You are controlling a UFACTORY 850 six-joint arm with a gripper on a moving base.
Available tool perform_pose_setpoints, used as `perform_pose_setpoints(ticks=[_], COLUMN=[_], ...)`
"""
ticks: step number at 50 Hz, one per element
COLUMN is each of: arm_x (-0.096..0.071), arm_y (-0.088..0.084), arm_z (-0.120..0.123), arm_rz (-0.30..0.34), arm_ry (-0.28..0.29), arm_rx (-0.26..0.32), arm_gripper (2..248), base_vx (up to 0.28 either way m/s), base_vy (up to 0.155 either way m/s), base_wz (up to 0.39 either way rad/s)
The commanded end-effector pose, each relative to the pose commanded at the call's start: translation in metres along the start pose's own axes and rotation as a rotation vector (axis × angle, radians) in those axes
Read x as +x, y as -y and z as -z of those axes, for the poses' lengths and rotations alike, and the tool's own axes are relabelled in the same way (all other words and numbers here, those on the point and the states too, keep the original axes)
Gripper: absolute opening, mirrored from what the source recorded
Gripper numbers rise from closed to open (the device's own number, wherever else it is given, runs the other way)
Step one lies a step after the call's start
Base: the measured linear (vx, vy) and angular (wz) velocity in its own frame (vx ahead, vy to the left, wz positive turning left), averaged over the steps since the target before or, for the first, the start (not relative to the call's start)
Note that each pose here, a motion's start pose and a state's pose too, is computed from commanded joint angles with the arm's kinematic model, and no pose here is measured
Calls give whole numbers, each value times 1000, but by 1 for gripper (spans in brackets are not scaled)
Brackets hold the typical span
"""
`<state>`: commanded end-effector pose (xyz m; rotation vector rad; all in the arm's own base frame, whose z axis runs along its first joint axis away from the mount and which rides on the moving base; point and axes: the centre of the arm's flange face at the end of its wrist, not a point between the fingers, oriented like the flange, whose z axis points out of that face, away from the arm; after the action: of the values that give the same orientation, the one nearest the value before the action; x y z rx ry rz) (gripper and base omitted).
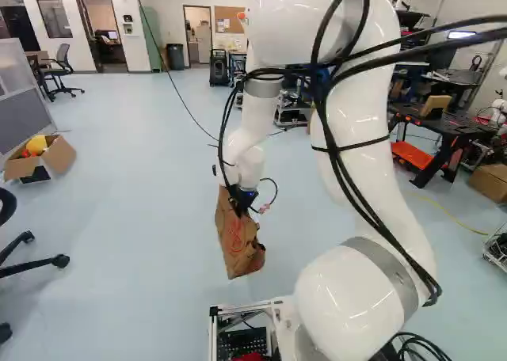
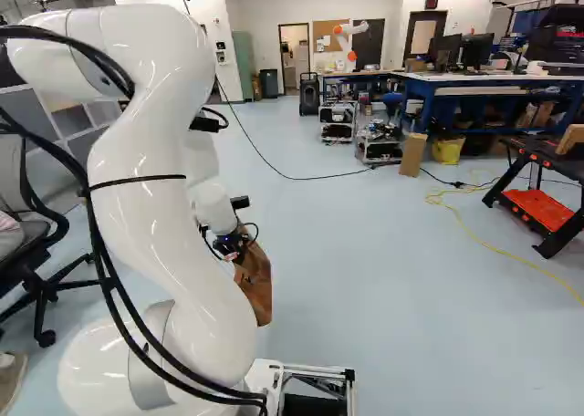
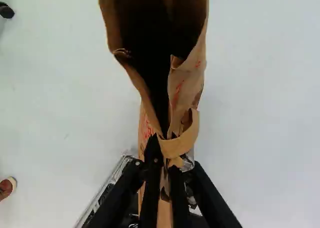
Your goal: Pick up the grocery bag from the ground
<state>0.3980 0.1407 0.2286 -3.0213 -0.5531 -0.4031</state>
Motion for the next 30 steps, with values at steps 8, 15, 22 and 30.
perform_pose_setpoints(ticks=[8,15,22,30], arm_x=[-1,-3,-5,-6], arm_y=[1,2,2,2], arm_z=[22,40,56,61], arm_rz=[3,4,4,4], arm_ry=[-36,-68,-98,-106], arm_rx=[0,0,-1,-1], arm_gripper=[22,22,22,22], base_vx=[0,0,0,0], base_vy=[0,0,0,0], base_wz=[0,0,0,0])
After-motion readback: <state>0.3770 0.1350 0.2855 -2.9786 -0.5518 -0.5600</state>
